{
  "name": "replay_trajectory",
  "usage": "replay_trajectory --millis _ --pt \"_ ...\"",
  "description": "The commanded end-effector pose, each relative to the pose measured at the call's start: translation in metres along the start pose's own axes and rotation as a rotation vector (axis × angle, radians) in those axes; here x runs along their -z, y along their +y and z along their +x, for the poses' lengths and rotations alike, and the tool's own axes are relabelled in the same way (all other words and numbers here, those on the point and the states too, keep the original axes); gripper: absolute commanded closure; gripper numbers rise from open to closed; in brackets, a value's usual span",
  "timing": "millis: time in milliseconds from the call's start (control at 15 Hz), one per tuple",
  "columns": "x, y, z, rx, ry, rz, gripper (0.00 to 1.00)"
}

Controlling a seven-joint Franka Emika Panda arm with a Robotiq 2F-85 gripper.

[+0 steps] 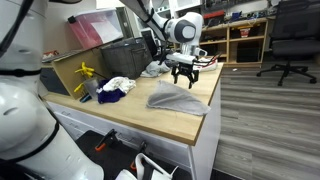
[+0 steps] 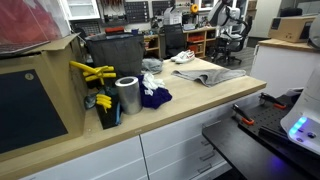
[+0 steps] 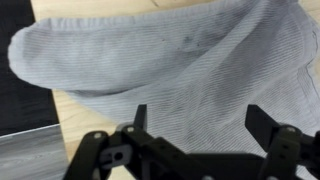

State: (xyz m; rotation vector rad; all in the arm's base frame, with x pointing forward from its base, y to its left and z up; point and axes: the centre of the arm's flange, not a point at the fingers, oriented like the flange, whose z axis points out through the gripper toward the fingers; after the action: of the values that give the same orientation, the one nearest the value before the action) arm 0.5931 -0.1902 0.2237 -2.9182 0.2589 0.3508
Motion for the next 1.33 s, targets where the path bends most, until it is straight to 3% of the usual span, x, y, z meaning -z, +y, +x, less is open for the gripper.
replay_trajectory --millis 0,267,533,600,667,867,1267 --pt "-0.012 -0.041 -0.035 0.074 0.036 0.040 0.00" --pt "-0.030 -0.081 -0.059 0.132 0.014 0.045 0.00" --pt "-0.056 -0.111 -0.077 0.188 -0.015 -0.007 0.00" --pt "-0.062 -0.117 -0.079 0.201 -0.011 -0.028 0.25" --pt "-0.066 -0.121 -0.081 0.219 -0.008 -0.046 0.28" --pt "-0.074 -0.131 -0.087 0.268 0.011 -0.108 0.51" --pt "-0.086 -0.127 -0.091 0.297 0.029 -0.132 0.95"
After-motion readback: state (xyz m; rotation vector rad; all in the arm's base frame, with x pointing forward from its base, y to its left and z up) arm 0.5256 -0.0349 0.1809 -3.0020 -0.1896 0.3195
